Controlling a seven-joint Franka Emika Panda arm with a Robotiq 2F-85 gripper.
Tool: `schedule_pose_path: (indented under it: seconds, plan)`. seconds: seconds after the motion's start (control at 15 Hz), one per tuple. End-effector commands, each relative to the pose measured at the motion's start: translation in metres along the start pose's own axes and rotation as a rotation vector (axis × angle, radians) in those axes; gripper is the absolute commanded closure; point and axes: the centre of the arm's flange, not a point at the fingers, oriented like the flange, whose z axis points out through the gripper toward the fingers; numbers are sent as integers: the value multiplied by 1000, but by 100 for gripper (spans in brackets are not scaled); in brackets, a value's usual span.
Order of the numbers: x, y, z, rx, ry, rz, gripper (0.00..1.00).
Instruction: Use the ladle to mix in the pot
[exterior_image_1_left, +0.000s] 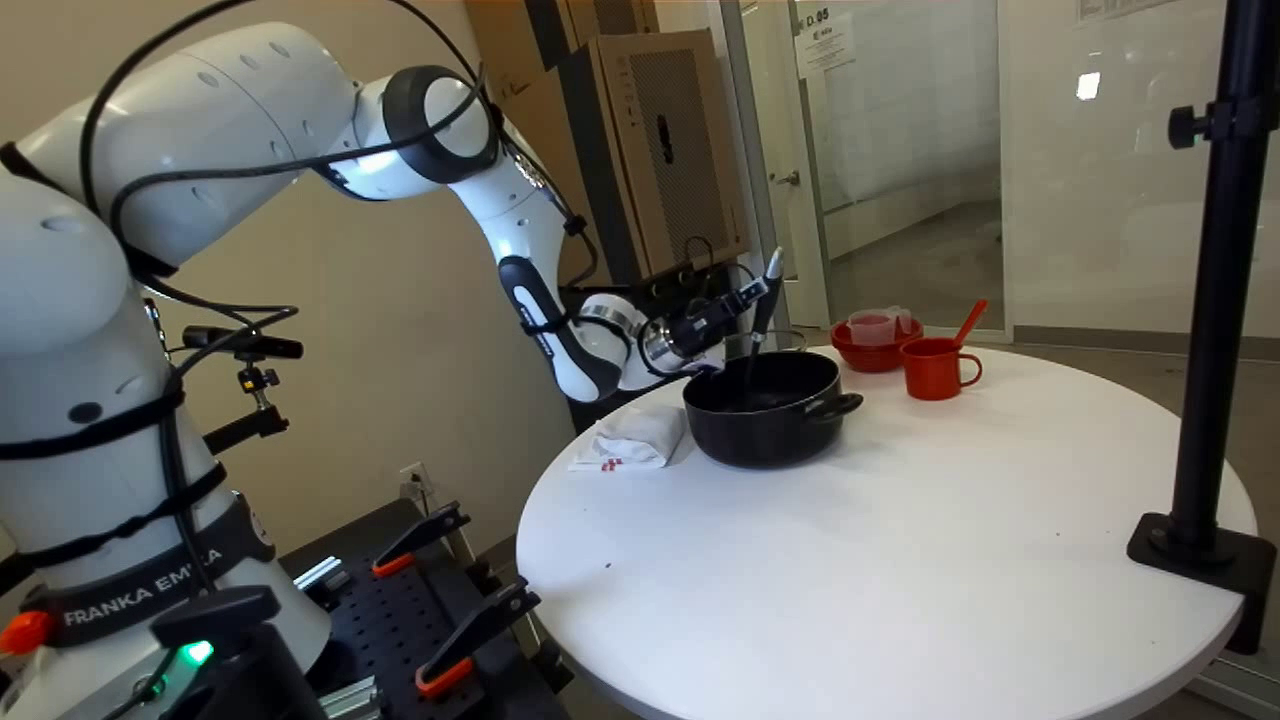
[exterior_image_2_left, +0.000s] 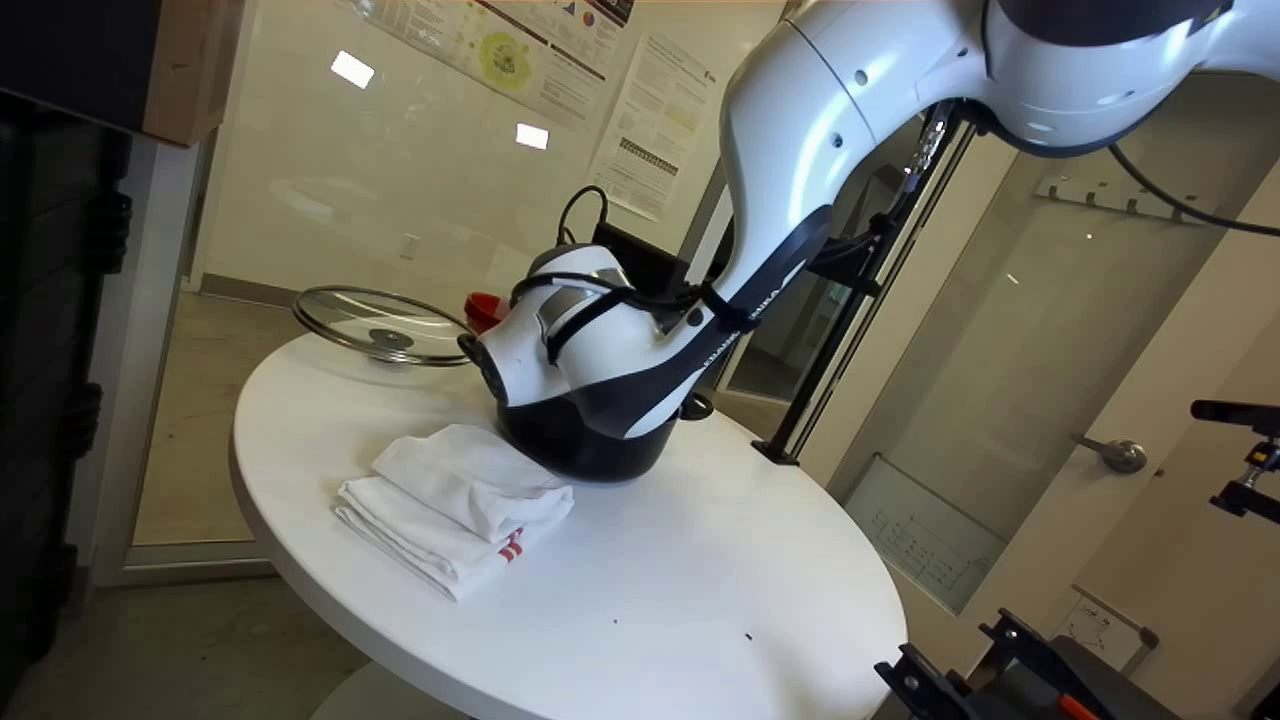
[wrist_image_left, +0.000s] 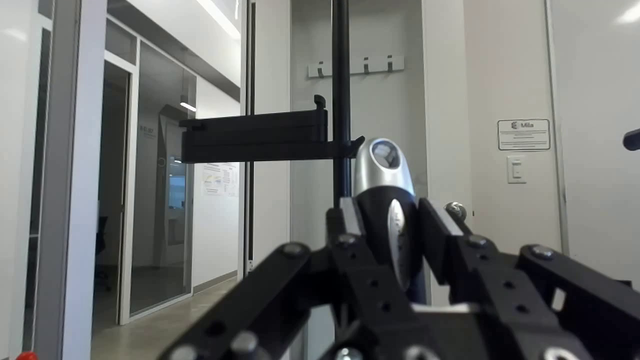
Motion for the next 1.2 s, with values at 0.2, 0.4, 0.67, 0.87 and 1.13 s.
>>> schedule_pose_path:
  seconds: [0.2, 0.4, 0.67, 0.87, 1.13]
  plan:
    - [-24, 0, -52, -79, 84, 11, 92]
    - [-18, 23, -63, -80, 55, 78, 92]
    - [1, 52, -60, -66, 5, 147, 92]
    - [27, 66, -41, -34, -38, 190, 92]
    - [64, 88, 9, 62, -121, 206, 92]
